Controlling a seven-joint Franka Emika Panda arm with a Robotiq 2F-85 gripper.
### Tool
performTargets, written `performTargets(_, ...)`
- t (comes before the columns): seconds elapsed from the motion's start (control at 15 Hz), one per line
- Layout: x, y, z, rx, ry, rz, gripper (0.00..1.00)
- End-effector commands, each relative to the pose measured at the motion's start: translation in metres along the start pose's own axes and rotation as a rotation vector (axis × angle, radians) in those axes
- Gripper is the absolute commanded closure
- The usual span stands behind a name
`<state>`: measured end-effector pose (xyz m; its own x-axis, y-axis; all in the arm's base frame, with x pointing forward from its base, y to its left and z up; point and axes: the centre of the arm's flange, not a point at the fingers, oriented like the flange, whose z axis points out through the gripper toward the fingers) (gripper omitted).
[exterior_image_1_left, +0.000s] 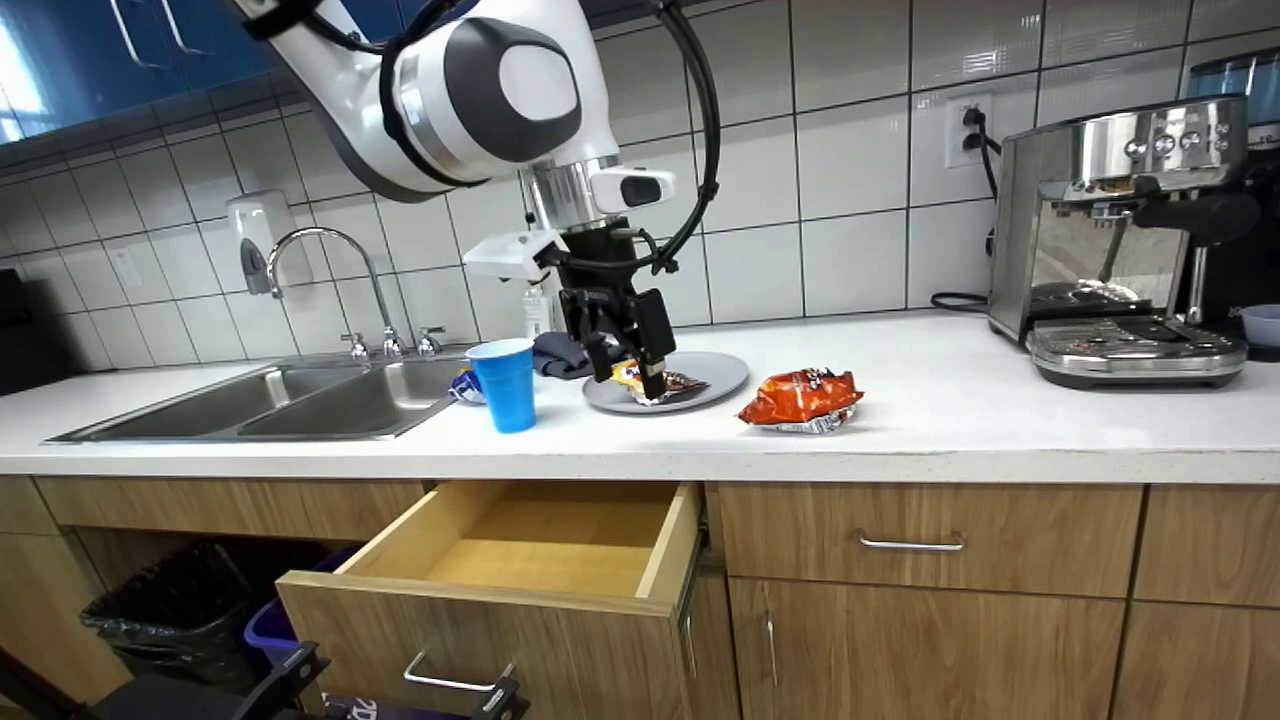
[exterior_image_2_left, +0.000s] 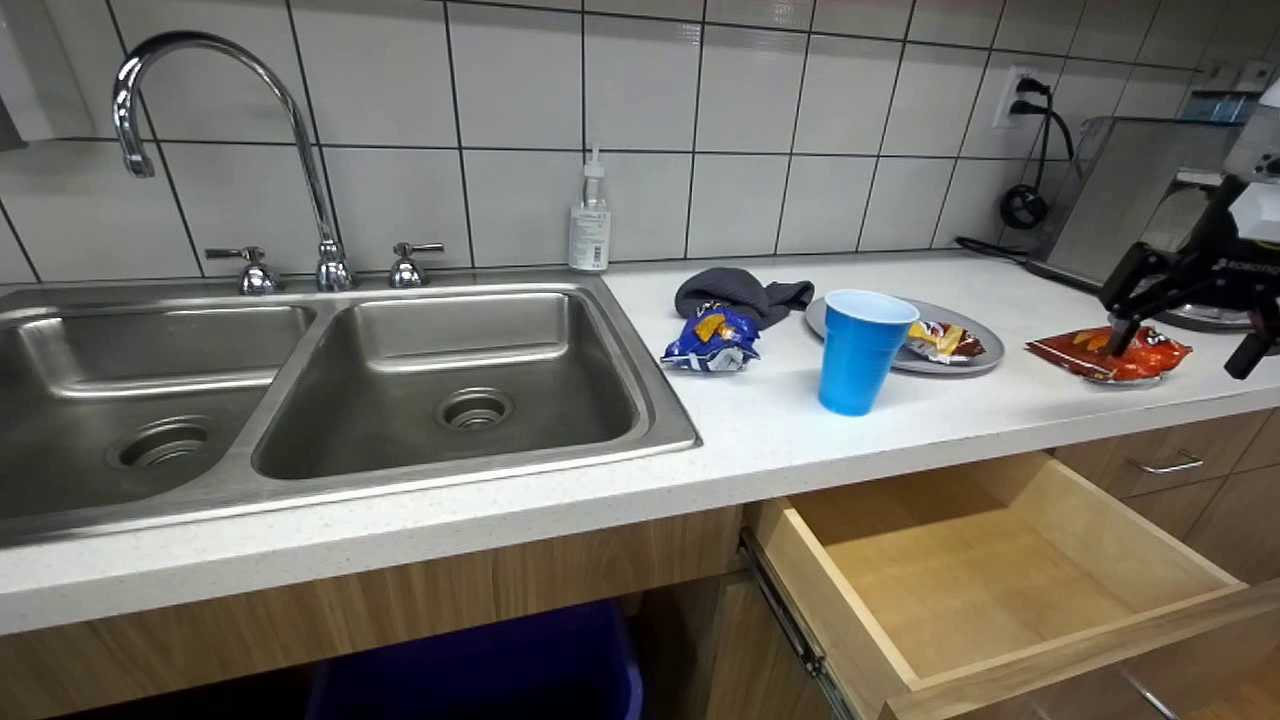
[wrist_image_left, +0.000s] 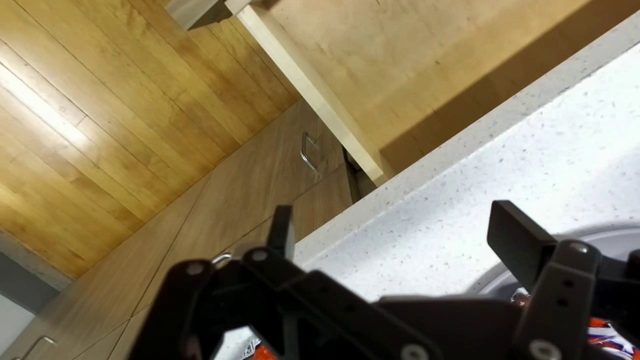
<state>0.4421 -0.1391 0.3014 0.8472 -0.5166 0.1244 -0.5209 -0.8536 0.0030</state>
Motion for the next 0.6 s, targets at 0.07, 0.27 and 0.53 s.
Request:
performTargets(0.07,-0.0005,-0.0006,0.0012,-0.001,-0.003,-0.002,0.0)
performTargets(0.27,-0.0006,-0.0007,0.0015,-0.001,-0.003,-0.002,0.0)
performTargets(0.53,0.0038,-0.0006,-0.0005,-0.001,0.011,0.016,0.0)
